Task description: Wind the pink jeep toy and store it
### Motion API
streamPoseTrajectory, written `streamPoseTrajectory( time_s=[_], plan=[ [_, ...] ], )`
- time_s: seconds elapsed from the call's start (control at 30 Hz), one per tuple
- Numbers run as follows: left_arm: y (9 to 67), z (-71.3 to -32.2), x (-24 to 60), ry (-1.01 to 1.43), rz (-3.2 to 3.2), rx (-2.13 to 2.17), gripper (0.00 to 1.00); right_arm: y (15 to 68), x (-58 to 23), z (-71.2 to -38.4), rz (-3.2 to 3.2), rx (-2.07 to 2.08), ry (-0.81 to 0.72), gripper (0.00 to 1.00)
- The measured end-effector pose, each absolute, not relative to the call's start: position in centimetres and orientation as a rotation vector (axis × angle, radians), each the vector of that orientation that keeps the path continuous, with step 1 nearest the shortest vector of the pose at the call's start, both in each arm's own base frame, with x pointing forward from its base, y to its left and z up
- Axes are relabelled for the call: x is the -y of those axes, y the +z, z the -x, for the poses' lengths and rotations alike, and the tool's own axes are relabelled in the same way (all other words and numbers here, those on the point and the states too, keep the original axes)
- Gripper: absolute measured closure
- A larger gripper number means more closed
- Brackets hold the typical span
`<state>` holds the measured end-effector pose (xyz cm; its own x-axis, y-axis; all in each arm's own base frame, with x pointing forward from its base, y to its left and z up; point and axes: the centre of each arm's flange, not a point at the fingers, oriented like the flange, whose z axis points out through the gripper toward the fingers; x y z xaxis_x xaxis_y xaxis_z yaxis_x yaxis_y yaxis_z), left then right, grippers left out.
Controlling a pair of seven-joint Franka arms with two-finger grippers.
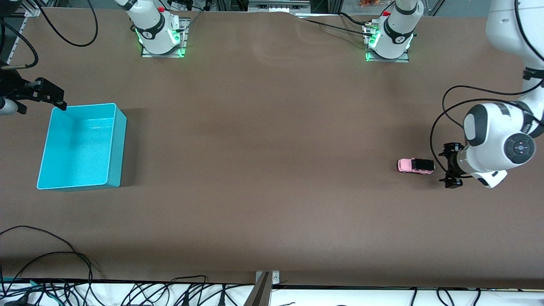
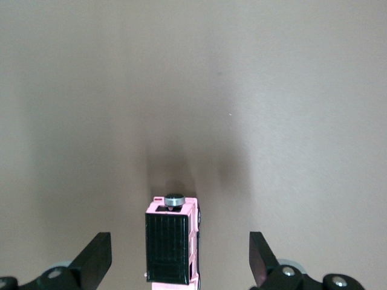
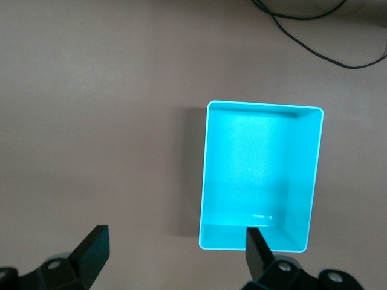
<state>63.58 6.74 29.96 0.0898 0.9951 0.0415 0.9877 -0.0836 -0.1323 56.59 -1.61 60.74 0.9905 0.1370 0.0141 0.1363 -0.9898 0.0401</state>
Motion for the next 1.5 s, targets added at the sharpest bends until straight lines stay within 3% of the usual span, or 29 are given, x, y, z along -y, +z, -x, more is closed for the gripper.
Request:
streamPoseTrajectory(
  time_s=[0.43,0.8,1.23,1.5],
  plan=[
    [38.4,-64.6,-5.0,-0.046,2.463,1.869,0.0,60.7,1.6,-56.6,-3.095,-0.213,0.026,0.0],
    [45.6,-65.3,-4.1,-0.056,2.822,1.262,0.0,60.7,1.6,-56.6,-3.095,-0.213,0.026,0.0],
    [50.7,-66.2,-4.3,-0.129,3.042,0.536,0.0,60.7,1.6,-56.6,-3.095,-0.213,0.026,0.0],
    [51.4,-66.3,-3.5,-0.139,3.112,0.43,0.0,60.7,1.6,-56.6,-3.095,-0.212,0.027,0.0]
  ],
)
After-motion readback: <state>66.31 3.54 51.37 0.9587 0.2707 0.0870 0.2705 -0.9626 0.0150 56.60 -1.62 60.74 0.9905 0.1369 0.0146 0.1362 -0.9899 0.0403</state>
